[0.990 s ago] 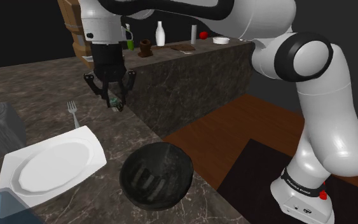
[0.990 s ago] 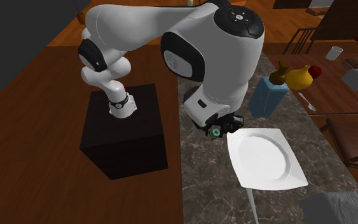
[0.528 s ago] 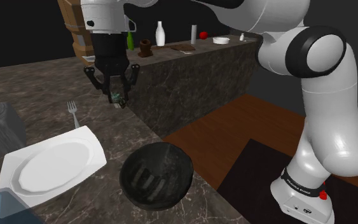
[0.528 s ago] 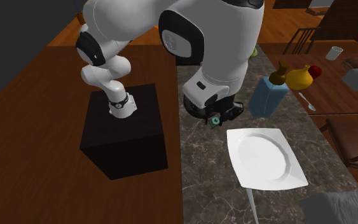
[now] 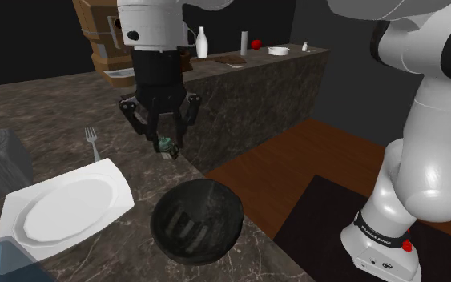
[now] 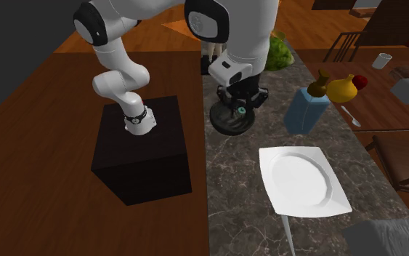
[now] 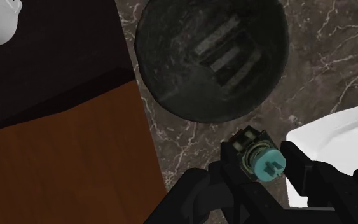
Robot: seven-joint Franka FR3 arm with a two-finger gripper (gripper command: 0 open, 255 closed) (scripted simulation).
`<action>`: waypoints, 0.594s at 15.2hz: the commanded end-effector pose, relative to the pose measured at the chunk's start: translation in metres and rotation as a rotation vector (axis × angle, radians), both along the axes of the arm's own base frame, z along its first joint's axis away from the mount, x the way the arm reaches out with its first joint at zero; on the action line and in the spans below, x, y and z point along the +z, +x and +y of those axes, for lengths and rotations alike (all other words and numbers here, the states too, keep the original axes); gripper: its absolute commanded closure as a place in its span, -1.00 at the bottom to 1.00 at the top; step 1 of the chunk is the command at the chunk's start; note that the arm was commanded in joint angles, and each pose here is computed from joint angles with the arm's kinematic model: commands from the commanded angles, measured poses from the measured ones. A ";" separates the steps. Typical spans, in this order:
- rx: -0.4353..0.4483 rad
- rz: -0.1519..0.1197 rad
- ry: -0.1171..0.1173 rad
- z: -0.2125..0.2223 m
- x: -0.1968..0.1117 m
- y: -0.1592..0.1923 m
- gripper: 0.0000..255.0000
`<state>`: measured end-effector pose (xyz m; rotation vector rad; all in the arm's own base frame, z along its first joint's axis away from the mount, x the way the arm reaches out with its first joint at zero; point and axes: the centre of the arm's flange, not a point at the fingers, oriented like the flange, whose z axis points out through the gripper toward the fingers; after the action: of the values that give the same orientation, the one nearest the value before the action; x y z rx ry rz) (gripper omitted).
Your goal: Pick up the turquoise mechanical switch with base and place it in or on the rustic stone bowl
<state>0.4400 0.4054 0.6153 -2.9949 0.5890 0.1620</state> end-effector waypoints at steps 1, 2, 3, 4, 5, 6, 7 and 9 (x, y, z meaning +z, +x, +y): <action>-0.002 0.000 -0.001 0.004 0.002 -0.027 1.00; -0.002 0.000 -0.001 0.007 0.003 -0.040 1.00; -0.002 0.000 -0.001 0.009 0.003 -0.053 1.00; -0.002 0.000 -0.001 0.012 0.004 -0.066 1.00; -0.002 0.000 -0.001 0.015 0.004 -0.079 1.00; -0.002 0.000 -0.001 0.016 0.005 -0.087 1.00; -0.002 0.000 -0.001 0.016 -0.001 -0.087 1.00; -0.002 0.000 -0.001 0.016 -0.011 -0.087 1.00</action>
<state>0.3546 0.4219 0.6085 -2.9954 0.5904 0.1620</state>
